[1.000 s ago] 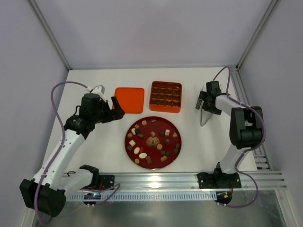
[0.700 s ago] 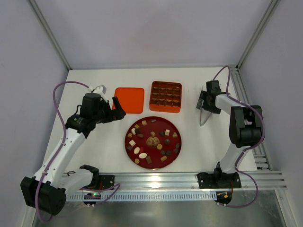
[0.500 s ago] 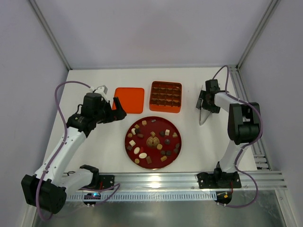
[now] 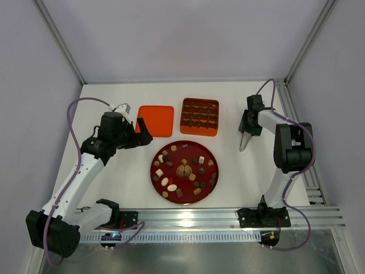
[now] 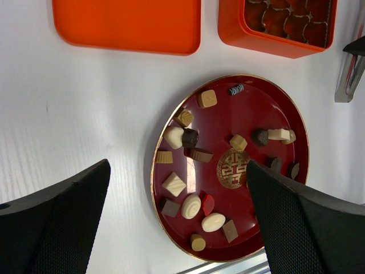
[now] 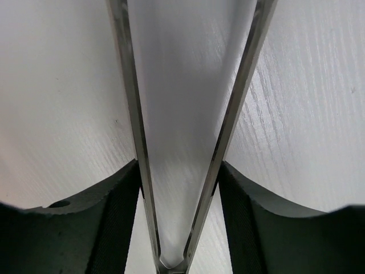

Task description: Pack the chocolate

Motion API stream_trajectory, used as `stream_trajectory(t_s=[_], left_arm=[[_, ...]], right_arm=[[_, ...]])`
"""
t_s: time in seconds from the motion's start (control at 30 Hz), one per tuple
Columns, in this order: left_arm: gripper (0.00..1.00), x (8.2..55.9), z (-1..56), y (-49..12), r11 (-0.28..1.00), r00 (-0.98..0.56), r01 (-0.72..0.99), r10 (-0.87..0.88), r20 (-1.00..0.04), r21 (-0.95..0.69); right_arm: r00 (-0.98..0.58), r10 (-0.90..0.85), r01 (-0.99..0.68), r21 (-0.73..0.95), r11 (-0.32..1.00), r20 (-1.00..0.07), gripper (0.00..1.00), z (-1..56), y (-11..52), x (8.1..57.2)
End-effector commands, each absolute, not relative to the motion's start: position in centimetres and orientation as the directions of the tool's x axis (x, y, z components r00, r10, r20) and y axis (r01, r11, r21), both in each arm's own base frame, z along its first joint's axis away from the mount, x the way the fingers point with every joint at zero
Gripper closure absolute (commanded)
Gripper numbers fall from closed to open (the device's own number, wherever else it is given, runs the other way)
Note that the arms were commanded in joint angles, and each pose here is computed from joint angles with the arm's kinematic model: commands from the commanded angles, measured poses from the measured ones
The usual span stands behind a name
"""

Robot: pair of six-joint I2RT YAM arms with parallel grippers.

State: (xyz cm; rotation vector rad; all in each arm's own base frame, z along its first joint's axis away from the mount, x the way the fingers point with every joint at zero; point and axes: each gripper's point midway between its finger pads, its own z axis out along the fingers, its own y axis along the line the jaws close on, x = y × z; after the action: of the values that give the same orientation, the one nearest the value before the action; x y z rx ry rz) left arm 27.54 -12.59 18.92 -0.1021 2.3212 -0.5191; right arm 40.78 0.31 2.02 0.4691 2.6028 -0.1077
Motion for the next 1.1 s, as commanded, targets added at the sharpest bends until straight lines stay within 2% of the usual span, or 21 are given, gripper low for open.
stream_trajectory(t_s=[0.0, 0.2, 0.7, 1.07], left_arm=[[0.0, 28.0, 20.6, -13.0, 0.907, -0.695, 0.116, -0.216, -0.686, -0.404], [0.0, 27.9, 20.7, -13.2, 0.904, -0.697, 0.124, -0.214, -0.685, -0.409], [0.0, 27.7, 21.0, -13.3, 0.901, -0.693, 0.13, -0.217, -0.688, -0.415], [0.0, 27.7, 20.9, -13.3, 0.9, -0.696, 0.131, -0.216, -0.685, -0.416]], right_arm=[[-0.803, 0.298, 0.336, 0.022, 0.942, -0.516, 0.46, 5.4, 0.5, 40.7], [-0.768, 0.264, 0.288, 0.053, 0.956, -0.584, 0.47, 10.1, 2.1, 40.1], [-0.739, 0.219, 0.191, 0.113, 0.975, -0.637, 0.5, 16.9, 6.0, 35.5], [-0.743, 0.147, 0.012, 0.207, 0.978, -0.652, 0.5, 22.3, 11.1, 28.6]])
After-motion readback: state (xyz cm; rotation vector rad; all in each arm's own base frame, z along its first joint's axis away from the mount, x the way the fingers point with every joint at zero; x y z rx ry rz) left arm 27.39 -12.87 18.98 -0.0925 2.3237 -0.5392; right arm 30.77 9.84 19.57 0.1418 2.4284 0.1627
